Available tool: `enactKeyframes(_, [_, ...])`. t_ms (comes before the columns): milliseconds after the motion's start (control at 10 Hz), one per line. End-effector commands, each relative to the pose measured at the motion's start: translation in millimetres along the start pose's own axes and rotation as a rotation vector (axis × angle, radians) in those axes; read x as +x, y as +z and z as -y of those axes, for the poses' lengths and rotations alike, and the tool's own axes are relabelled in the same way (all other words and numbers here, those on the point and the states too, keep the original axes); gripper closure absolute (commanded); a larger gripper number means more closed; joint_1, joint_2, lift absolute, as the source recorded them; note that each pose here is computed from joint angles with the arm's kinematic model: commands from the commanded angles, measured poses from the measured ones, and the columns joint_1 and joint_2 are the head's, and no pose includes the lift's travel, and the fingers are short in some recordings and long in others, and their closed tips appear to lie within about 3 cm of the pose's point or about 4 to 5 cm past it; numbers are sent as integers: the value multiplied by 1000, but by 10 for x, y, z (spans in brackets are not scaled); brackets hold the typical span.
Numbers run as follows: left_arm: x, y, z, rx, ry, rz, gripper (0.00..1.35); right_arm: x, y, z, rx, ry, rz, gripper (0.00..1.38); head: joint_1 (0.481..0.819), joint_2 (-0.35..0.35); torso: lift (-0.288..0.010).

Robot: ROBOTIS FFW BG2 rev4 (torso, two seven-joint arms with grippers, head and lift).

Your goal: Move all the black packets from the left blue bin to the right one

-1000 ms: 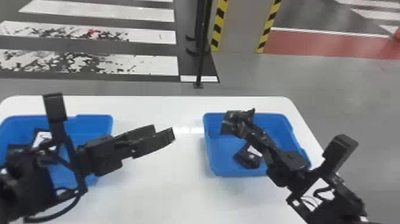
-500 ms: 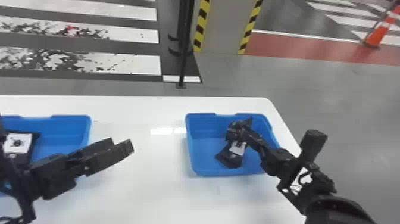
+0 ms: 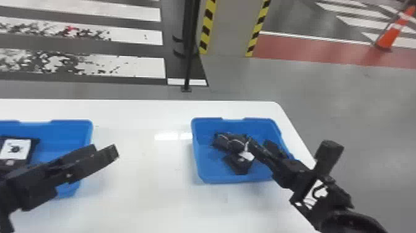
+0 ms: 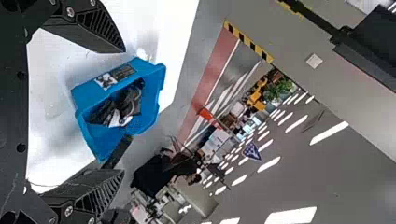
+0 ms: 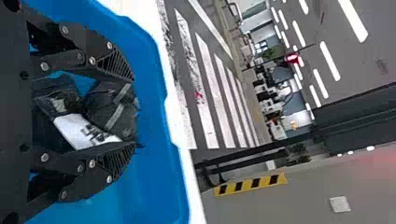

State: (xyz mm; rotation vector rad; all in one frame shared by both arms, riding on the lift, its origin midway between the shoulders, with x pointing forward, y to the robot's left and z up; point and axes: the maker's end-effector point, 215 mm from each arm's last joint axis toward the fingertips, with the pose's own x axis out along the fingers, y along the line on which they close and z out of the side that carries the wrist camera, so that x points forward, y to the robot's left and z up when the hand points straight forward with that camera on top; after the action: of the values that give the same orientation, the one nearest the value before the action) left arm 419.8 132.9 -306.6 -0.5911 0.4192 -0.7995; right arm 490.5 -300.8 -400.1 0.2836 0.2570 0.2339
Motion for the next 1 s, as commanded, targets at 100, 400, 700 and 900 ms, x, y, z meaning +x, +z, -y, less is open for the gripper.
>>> enactKeyframes(100, [-314, 196, -382, 28, 115, 36, 145, -543, 328, -366, -59, -10, 126, 105, 695, -180, -139])
enactKeyframes(400, [-683, 357, -894, 74, 297, 15, 145, -857, 188, -821, -22, 44, 114, 110, 695, -93, -139])
enactKeyframes(700, [-1224, 591, -1525, 96, 543, 4, 147, -1079, 166, -1018, -36, 60, 123, 117, 695, 42, -139])
enactKeyframes(900, [-1442, 578, -1868, 70, 636, -17, 147, -1242, 241, -1054, -74, 20, 124, 125, 695, 124, -139])
